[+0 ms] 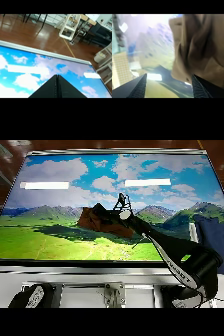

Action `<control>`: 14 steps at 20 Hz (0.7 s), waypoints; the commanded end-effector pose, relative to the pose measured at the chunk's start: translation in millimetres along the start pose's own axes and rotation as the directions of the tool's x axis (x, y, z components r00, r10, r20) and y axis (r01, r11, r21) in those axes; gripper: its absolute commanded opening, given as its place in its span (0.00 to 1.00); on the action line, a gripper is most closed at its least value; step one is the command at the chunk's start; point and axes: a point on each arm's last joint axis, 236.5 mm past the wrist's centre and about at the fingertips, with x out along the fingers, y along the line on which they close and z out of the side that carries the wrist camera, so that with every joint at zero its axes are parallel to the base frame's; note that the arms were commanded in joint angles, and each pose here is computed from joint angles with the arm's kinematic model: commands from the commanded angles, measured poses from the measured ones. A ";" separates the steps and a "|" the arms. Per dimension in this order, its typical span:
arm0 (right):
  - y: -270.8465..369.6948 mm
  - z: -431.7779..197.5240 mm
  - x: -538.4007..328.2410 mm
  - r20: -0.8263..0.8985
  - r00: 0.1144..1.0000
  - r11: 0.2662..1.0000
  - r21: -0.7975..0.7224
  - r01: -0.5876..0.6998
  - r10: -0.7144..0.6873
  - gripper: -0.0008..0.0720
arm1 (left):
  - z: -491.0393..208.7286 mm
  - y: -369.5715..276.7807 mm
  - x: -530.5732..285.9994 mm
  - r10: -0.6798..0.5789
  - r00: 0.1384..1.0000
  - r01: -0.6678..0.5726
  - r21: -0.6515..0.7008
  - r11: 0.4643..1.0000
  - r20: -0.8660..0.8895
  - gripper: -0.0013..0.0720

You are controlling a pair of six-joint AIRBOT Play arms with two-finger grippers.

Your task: Fold the shirts.

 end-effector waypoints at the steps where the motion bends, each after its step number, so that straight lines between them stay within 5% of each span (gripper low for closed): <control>1: 19.1 17.1 -5.6 0.032 0.998 0.996 -0.072 -0.044 0.046 0.92 | -27.1 10.3 3.8 -0.001 0.997 -0.002 -0.031 1.000 -0.074 0.07; 4: 18.4 16.7 -42.0 -0.111 0.994 0.947 -0.317 -0.049 0.014 0.87 | -39.2 20.7 6.5 0.015 0.995 -0.016 -0.013 1.000 -0.101 0.07; 6: -32.9 20.4 -86.0 -0.222 0.953 0.878 -0.472 0.080 -0.206 0.70 | -42.4 27.9 5.9 0.045 0.992 -0.044 0.012 0.999 -0.114 0.07; 8: -109.1 43.2 -149.2 -0.235 0.827 0.793 -0.501 0.347 -0.510 0.76 | -47.1 36.4 4.9 0.080 0.988 -0.076 0.040 0.996 -0.134 0.07; 9: -142.2 52.3 -180.4 -0.242 0.742 0.742 -0.479 0.469 -0.625 0.94 | -48.8 40.0 4.3 0.096 0.985 -0.089 0.052 0.995 -0.141 0.07; 11: -173.6 55.5 -210.7 -0.303 0.670 0.727 -0.413 0.549 -0.678 0.94 | -52.0 48.1 3.2 0.129 0.980 -0.118 0.078 0.990 -0.154 0.07; 14: -187.9 57.1 -204.8 -0.314 0.719 0.784 -0.302 0.543 -0.619 0.94 | -56.6 59.5 1.0 0.175 0.969 -0.157 0.113 0.981 -0.174 0.07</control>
